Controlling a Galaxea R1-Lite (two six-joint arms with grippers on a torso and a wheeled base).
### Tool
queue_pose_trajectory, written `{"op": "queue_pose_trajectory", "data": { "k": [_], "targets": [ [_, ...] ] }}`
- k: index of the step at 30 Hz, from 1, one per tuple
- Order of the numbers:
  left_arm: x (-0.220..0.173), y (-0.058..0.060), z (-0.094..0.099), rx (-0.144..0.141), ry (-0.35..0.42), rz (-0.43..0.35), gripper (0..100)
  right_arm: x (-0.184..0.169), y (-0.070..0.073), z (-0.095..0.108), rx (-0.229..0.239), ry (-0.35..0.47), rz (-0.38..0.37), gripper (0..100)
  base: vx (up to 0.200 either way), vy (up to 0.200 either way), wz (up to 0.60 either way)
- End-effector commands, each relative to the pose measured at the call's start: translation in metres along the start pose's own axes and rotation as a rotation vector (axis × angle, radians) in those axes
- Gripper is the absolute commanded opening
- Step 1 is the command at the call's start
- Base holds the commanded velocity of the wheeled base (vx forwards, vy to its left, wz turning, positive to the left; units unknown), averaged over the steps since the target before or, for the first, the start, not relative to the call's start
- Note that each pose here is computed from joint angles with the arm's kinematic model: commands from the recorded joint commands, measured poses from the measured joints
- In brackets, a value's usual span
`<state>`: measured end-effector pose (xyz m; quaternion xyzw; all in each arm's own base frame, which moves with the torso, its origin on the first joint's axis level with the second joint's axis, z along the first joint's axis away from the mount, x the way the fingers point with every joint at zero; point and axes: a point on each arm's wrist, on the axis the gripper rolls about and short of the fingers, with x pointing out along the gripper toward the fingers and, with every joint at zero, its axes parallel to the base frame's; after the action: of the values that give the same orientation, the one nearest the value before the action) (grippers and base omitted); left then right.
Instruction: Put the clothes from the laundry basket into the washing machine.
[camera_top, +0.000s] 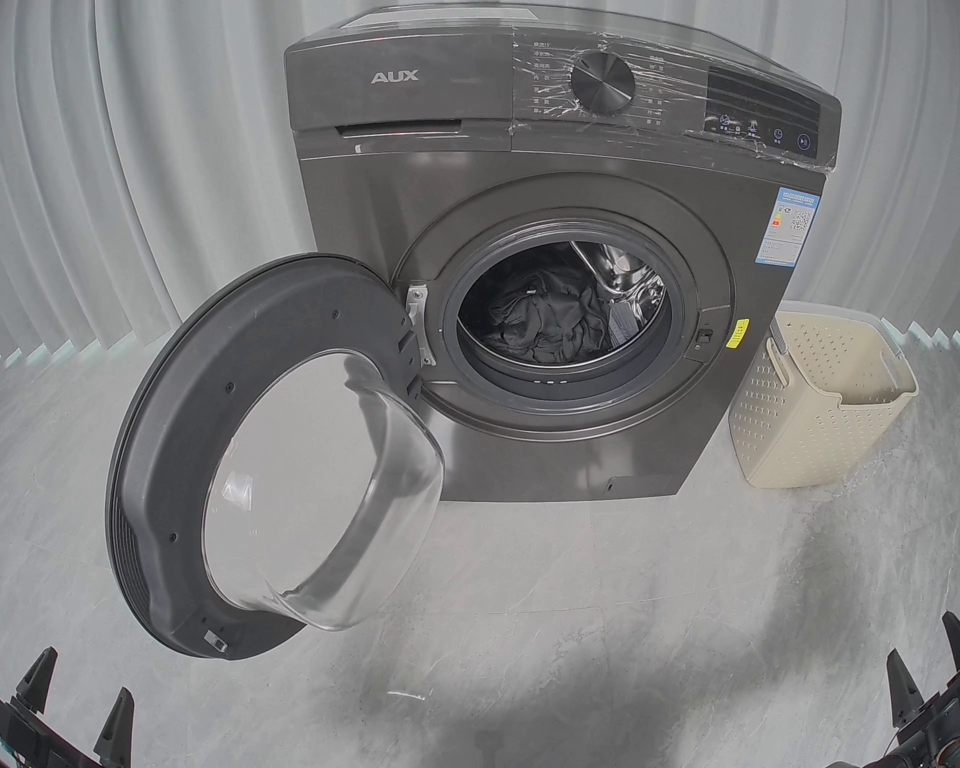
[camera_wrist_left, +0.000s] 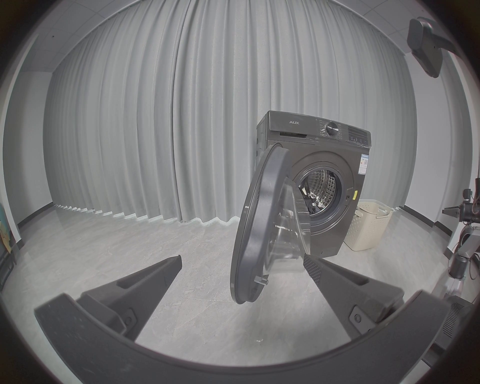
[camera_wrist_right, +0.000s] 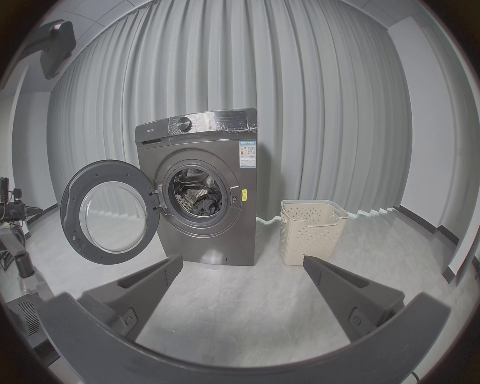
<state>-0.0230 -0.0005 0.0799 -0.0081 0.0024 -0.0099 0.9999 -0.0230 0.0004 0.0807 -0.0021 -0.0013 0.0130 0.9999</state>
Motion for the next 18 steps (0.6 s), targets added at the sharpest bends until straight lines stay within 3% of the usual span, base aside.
{"op": "queue_pose_trajectory", "data": {
  "k": [1,3,18],
  "targets": [
    [0.0000,0.0001,-0.0044,-0.001,0.000,0.000,100,0.0002,0.0000,-0.0052,0.000,0.003,0.000,100,-0.200,0.000,0.00],
    [0.0000,0.0001,-0.0044,0.002,0.000,0.000,100,0.0002,0.0000,-0.0052,0.000,0.003,0.002,100,-0.200,0.000,0.00],
    [0.0001,0.0000,-0.0045,0.015,-0.002,0.003,100,0.0002,0.0000,-0.0052,0.000,0.003,0.002,100,0.000,0.000,0.00]
  ]
}}
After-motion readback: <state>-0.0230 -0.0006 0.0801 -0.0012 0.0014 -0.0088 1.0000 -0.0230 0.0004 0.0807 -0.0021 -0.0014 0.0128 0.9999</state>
